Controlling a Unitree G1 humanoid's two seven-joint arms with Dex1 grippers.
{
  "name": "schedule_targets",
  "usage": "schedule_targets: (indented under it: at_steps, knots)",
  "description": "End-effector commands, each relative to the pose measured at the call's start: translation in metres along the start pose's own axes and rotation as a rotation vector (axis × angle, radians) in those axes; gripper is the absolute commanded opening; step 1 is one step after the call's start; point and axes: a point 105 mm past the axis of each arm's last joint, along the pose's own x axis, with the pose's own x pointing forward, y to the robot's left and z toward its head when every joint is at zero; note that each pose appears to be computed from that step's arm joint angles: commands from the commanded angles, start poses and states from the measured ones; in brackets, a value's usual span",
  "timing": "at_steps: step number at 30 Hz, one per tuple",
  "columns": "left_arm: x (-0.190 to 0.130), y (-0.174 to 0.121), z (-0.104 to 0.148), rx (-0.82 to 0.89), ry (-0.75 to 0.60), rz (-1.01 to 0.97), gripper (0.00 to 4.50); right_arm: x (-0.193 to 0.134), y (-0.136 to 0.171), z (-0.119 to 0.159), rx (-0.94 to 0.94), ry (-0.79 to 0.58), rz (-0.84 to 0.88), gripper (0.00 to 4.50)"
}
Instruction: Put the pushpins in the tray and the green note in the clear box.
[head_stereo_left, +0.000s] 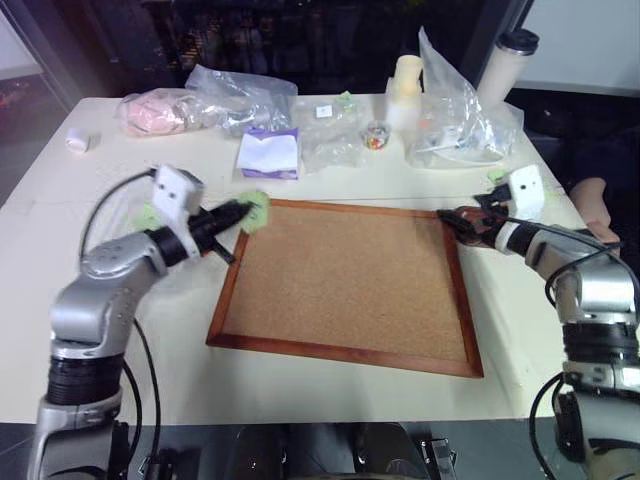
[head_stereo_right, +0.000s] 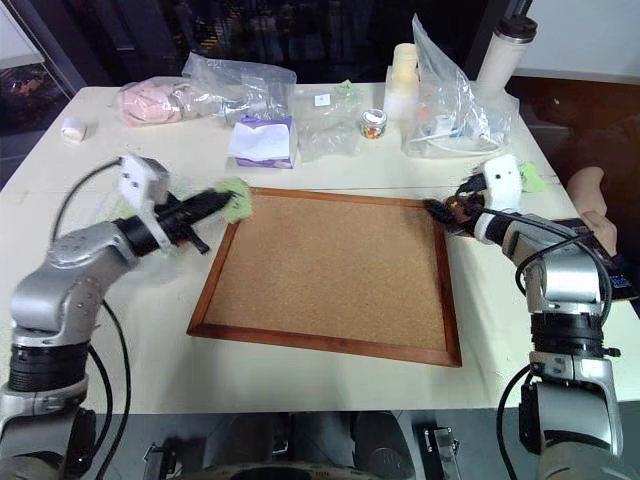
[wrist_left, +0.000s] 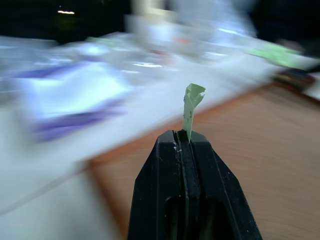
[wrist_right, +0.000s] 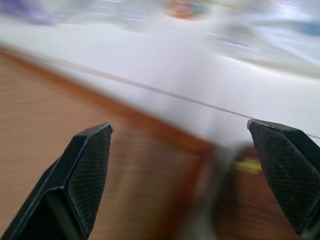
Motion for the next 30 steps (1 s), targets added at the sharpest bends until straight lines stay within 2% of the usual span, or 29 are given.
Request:
schedule_targets:
  at_steps: [1,5,12,13,14,17,20,24,28,30]
  knots:
    - [-0.021,0.044,0.013,0.035,-0.027,0.192,0.00,-0.005,0.042,0.021,-0.051,-0.048,0.187,4.44]
    - [-0.041,0.072,0.009,0.044,0.008,0.296,0.00,-0.001,0.065,0.015,-0.078,-0.020,0.273,4.44]
    - [-0.070,0.100,-0.019,0.046,0.116,0.399,0.00,0.008,0.071,0.010,-0.093,-0.008,0.291,4.44]
    - [-0.071,0.100,-0.020,0.045,0.121,0.395,0.68,0.008,0.071,0.010,-0.097,-0.006,0.291,4.50]
    - [-0.071,0.099,-0.021,0.045,0.128,0.384,0.95,0.008,0.070,0.010,-0.099,-0.004,0.289,4.50]
    - [-0.073,0.100,-0.020,0.051,0.134,0.375,2.42,0.007,0.067,0.009,-0.105,-0.002,0.283,4.50]
    - [-0.070,0.096,-0.008,0.048,0.097,0.336,3.89,0.004,0.065,0.010,-0.107,-0.001,0.283,4.50]
    - [-0.057,0.068,0.008,0.032,0.055,0.170,3.89,-0.001,0.059,0.009,-0.104,0.006,0.262,4.50]
    - [-0.040,0.023,0.017,0.003,0.046,-0.061,3.89,-0.012,0.051,0.005,-0.100,0.018,0.236,4.50]
    - [-0.036,0.010,0.019,-0.004,0.049,-0.122,3.89,-0.016,0.047,0.004,-0.101,0.028,0.227,4.50]
